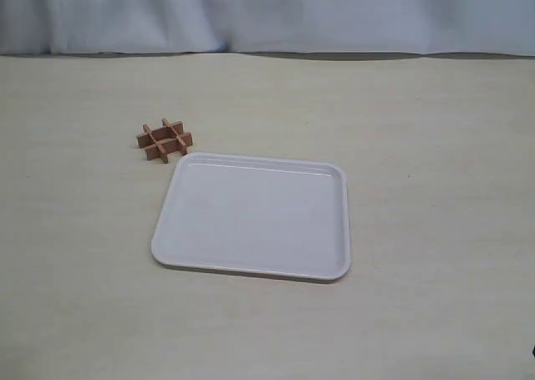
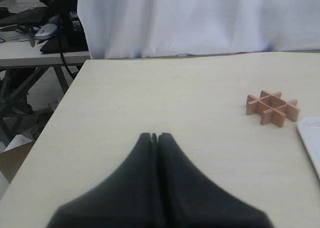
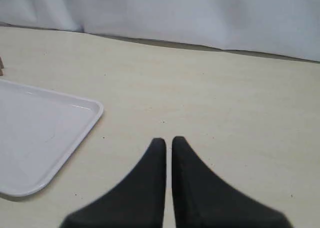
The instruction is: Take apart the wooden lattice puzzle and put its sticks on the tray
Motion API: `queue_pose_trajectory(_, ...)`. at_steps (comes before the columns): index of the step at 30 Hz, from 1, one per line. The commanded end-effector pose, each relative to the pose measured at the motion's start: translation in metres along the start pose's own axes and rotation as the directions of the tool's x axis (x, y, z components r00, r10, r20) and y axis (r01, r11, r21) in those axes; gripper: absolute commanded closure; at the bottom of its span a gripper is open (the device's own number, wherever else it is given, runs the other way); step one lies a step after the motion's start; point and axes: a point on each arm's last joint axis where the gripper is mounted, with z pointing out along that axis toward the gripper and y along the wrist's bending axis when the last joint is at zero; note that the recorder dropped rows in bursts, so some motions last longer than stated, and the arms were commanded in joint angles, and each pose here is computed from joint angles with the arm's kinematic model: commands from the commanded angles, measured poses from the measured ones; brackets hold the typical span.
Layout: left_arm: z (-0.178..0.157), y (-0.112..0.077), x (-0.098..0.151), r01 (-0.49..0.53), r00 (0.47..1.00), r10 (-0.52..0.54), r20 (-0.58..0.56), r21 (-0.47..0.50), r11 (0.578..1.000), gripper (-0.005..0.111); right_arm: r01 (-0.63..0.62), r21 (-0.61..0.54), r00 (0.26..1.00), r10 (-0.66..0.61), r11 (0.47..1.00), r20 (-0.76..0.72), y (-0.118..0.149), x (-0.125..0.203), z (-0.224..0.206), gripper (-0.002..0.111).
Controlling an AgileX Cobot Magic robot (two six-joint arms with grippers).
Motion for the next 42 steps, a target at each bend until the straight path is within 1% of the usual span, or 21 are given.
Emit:
queue_pose_trajectory(1,0.000,0.000,0.000,0.005,1.000,-0.005,0.009,0.000,1.000,0.107,-0.008,0.004,1.000,0.008,1.000,0.000,0.000,0.001,0.000,0.104)
queue_pose_trajectory(15,0.000,0.000,0.000,0.007,1.000,-0.007,0.009,0.001,1.000,0.107,-0.008,0.004,1.000,0.008,1.000,0.000,0.000,0.001,0.000,0.104)
queue_pose_trajectory(20,0.000,0.000,0.000,0.007,1.000,-0.007,0.009,0.001,1.000,0.107,0.062,0.024,0.998,-0.062,0.998,0.012,-0.002,-0.001,0.000,0.104)
queue_pose_trajectory(24,0.000,0.000,0.000,0.007,1.000,-0.007,0.009,0.001,1.000,0.107,0.111,0.040,0.992,-0.113,0.993,0.059,-0.003,-0.005,0.000,0.104)
queue_pose_trajectory(28,0.000,0.000,0.000,0.007,1.000,-0.007,0.009,0.001,1.000,0.107,0.177,0.060,0.972,-0.184,0.982,0.148,-0.003,-0.014,-0.001,0.104)
queue_pose_trajectory(32,0.000,0.000,0.000,0.007,1.000,-0.007,0.009,0.001,1.000,0.107,0.180,0.056,0.939,-0.189,0.982,0.288,0.000,-0.026,-0.004,0.104)
queue_pose_trajectory(35,0.000,0.000,0.000,0.007,1.000,-0.007,0.009,0.001,1.000,0.107,0.181,0.055,0.927,-0.189,0.982,0.325,0.001,-0.029,-0.005,0.104)
queue_pose_trajectory(37,0.000,0.000,0.000,0.007,1.000,-0.007,0.009,0.001,1.000,0.107,0.143,0.040,0.921,-0.148,0.989,0.359,0.002,-0.032,-0.006,0.104)
queue_pose_trajectory(39,0.000,0.000,0.000,0.007,1.000,-0.007,0.009,0.001,1.000,0.107,-0.019,-0.025,0.920,0.027,1.000,0.390,0.002,-0.035,-0.007,0.104)
queue_pose_trajectory(40,0.000,0.000,0.000,0.007,1.000,-0.007,0.009,0.001,1.000,0.107,-0.104,-0.060,0.907,0.119,0.993,0.404,0.001,-0.037,-0.008,0.104)
queue_pose_trajectory(42,0.000,0.000,0.000,0.005,1.000,-0.005,0.009,0.000,1.000,0.107,-0.224,-0.113,0.865,0.251,0.968,0.434,0.000,-0.040,-0.010,0.104)
